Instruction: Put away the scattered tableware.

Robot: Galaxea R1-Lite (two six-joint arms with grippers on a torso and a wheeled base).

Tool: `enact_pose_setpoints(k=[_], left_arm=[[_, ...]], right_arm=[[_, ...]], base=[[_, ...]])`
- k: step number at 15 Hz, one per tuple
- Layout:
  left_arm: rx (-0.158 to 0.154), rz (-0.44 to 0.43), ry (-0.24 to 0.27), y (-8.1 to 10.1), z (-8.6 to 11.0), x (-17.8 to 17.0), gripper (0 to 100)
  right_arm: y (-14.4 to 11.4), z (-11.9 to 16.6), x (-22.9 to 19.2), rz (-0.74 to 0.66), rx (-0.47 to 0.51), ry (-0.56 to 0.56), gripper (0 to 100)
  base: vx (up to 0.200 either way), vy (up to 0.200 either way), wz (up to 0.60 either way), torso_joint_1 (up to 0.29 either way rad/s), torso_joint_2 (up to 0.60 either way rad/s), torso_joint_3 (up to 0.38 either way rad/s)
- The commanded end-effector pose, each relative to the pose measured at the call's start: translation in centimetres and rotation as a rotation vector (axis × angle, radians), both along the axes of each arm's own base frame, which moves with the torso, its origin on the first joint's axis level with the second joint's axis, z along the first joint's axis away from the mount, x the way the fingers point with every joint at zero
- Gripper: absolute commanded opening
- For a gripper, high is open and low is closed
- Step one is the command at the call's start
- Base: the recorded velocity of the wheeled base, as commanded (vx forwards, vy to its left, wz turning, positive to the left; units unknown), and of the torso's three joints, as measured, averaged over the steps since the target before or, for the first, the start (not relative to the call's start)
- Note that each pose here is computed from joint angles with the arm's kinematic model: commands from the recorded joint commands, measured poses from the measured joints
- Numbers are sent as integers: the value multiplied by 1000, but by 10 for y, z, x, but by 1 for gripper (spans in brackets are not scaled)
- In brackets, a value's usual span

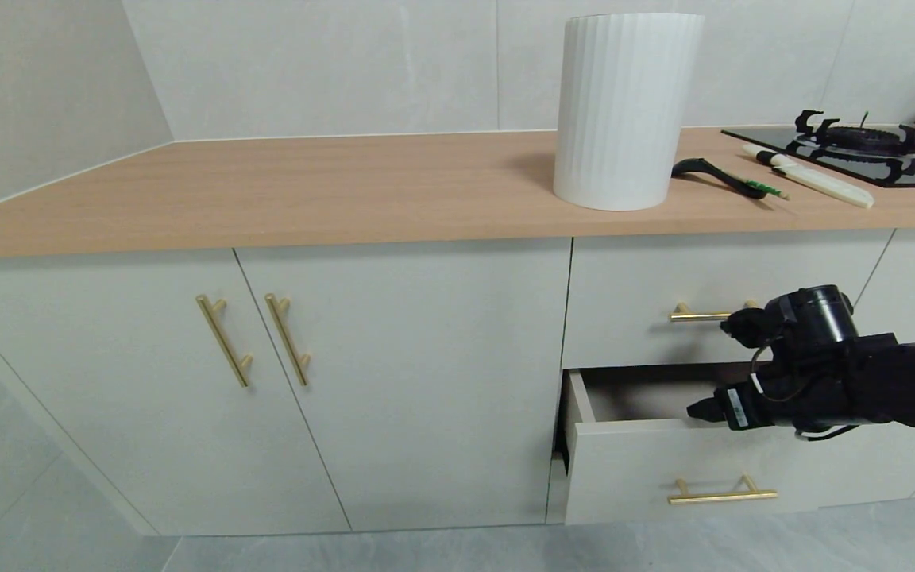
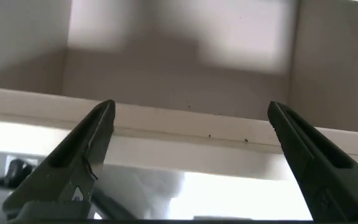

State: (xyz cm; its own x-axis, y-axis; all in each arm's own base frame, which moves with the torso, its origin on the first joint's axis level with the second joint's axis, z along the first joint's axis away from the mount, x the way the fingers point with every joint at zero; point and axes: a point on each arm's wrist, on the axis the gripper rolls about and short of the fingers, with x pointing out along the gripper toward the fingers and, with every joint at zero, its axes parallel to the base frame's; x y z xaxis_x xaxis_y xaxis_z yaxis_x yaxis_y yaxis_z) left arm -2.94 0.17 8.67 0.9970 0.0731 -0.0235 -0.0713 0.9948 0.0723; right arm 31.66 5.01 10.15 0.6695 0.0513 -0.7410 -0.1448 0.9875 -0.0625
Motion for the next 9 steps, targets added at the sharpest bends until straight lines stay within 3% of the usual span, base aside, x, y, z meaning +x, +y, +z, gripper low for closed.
enact_pose_setpoints(k=[1, 9], left_arm=[[0, 2, 1, 0, 0, 0, 100], [0, 2, 2, 0, 0, 0, 100]], right_arm=[[-1, 11, -6, 1, 3, -9, 100], [-3, 19, -22, 31, -14, 44, 100]], base=[[0, 0, 0, 0, 0, 0], [0, 0, 0, 0, 0, 0]])
